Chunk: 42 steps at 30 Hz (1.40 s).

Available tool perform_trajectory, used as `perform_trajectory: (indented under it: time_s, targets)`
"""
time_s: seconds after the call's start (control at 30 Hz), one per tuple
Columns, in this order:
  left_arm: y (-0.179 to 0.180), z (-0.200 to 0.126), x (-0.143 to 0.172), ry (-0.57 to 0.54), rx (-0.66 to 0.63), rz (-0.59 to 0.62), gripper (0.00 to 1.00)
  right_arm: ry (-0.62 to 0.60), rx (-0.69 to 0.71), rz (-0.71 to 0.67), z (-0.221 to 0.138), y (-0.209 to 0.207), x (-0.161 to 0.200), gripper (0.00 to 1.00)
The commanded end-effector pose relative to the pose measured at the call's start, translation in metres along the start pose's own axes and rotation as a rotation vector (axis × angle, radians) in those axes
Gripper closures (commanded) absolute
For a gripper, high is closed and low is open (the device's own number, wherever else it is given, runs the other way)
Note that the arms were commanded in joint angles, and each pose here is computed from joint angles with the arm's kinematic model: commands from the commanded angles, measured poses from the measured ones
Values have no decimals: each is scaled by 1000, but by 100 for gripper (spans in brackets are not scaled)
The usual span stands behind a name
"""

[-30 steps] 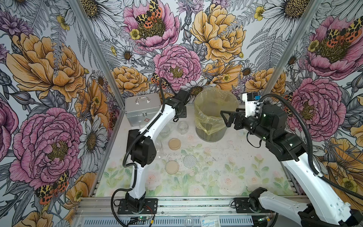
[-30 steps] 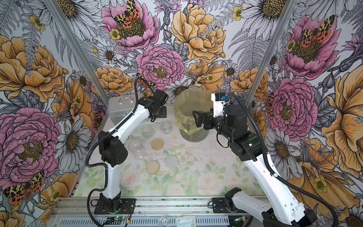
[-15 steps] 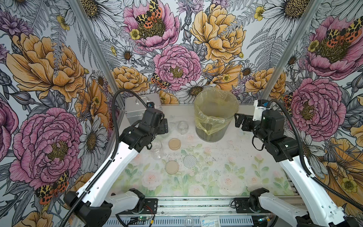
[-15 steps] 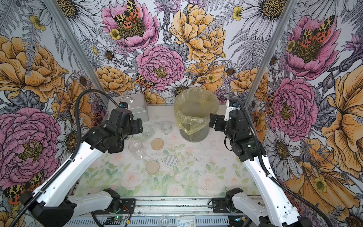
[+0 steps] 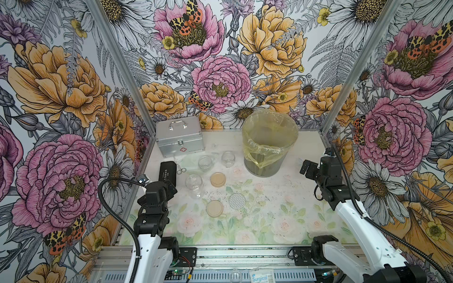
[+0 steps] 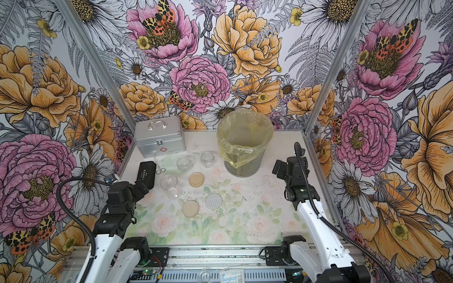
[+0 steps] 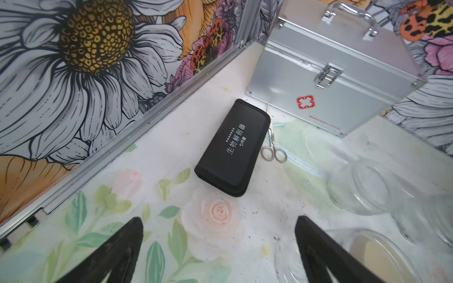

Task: Empty moldy tea leaves from jars
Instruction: Reset both arms

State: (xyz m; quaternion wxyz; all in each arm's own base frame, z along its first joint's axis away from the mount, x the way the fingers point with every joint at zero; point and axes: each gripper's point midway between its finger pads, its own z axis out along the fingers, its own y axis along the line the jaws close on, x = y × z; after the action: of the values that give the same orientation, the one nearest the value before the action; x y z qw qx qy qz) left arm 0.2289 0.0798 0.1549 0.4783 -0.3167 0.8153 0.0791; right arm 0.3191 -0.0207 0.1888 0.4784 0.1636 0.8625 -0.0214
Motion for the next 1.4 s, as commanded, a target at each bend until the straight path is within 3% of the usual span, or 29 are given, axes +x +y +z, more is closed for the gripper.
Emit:
perform_trajectory:
  time_s: [0.0,0.13,0.23,0.37,0.43,0.5,0.6,0.87,1.07,1.37]
  targets:
    - [0,9,-30,-184,-3,-45,1,-126,63,-15,16,-14,-3,0]
    - [-8,32,-25,-233,20,-6,1,-187,59,-67,44,-17,21,0]
    - [-28,49,-18,-259,120,19,1,-191,8,-87,68,-6,31,0]
    - [-55,54,-20,-337,261,75,1,-219,-57,-160,89,14,16,0]
    - [-60,55,-23,-376,293,85,1,-195,-26,-196,100,12,13,0]
    - [-77,56,-23,-381,369,140,1,-268,-59,-231,98,16,5,0]
    - [-98,62,-23,-396,455,198,1,-318,-119,-169,106,6,19,0]
    - [-115,97,-13,-433,514,184,1,-285,-145,-175,110,8,22,0]
    - [-114,106,-12,-365,509,179,1,-283,-131,-183,110,9,22,0]
    - [-148,120,0,-250,514,327,1,-278,-127,-186,111,9,22,0]
